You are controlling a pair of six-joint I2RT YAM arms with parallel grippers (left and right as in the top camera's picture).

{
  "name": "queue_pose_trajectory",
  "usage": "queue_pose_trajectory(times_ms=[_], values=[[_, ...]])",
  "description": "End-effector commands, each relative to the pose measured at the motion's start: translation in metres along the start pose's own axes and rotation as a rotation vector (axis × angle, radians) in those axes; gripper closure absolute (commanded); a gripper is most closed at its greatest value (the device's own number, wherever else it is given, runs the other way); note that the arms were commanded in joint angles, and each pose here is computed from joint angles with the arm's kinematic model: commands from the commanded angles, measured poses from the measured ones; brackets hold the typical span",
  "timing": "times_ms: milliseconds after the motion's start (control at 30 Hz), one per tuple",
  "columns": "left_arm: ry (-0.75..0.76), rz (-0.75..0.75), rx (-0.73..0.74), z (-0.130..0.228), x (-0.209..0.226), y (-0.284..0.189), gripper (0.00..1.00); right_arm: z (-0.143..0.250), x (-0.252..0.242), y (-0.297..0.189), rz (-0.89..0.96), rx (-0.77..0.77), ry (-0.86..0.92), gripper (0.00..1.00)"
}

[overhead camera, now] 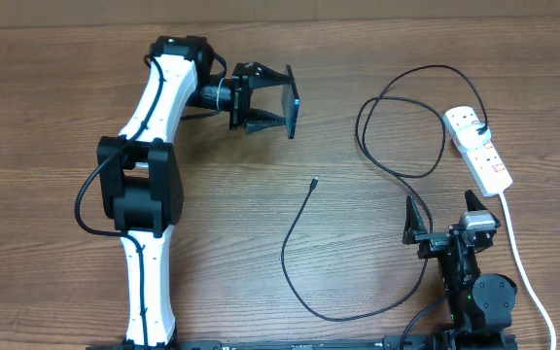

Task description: Plug charger to phone and switch on socket

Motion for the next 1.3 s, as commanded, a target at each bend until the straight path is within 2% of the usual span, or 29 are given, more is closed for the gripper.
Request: queue_pose_trajectory(times_ms=[0, 133, 267, 333, 433, 600, 700, 867, 1100, 1200, 1267], values=[[0.057, 0.065, 0.006, 0.003, -0.013, -0.005, 0.37, 0.002, -0.001, 0.0, 0.012, -0.007, -0.004, 0.0], [0.057, 0.066, 0.006, 0.003, -0.013, -0.005, 0.36, 0.0, 0.002, 0.0, -0.03, -0.017, 0.003, 0.0], [0.057, 0.066, 0.006, 0.003, -0.013, -0.005, 0.36, -0.005, 0.03, -0.007, -0.428, -0.02, -0.019, 0.0], [0.056, 0.066, 0.006, 0.003, -0.013, -0.005, 0.36, -0.005, 0.046, -0.017, -0.684, -0.004, -0.041, 0.0], [0.056, 0.066, 0.006, 0.003, -0.013, -0.005, 0.36, -0.007, 0.055, -0.025, -0.848, -0.01, -0.064, 0.0], [0.037, 0.066, 0.006, 0.004, -0.013, -0.005, 0.36, -0.025, 0.054, -0.025, -0.805, -0.044, 0.137, 0.0], [0.019, 0.066, 0.006, 0.006, -0.012, -0.005, 0.36, -0.036, 0.055, -0.028, -0.795, -0.064, 0.144, 0.0], [0.02, 0.066, 0.006, 0.006, -0.012, -0.005, 0.36, -0.052, 0.05, -0.026, -0.642, 0.012, 0.205, 0.0], [0.015, 0.066, 0.006, 0.006, -0.012, -0.005, 0.36, -0.085, 0.032, -0.021, -0.247, 0.21, 0.269, 0.0], [-0.007, 0.066, 0.007, 0.008, -0.012, -0.005, 0.36, -0.101, 0.033, -0.013, -0.225, 0.261, 0.252, 0.0], [-0.017, 0.066, 0.007, 0.008, -0.012, -0.005, 0.36, -0.106, 0.038, -0.006, -0.285, 0.279, 0.262, 0.0]])
Point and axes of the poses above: each gripper's point midway between its finger pads, its own y axis out along the fingers, its own x axis along the line the jaws close on, z = x × y, the point moved 10 cm from there along -y, back along the fingers, and after that the axes turned 9 degrees about y, right-handed, at the moved point
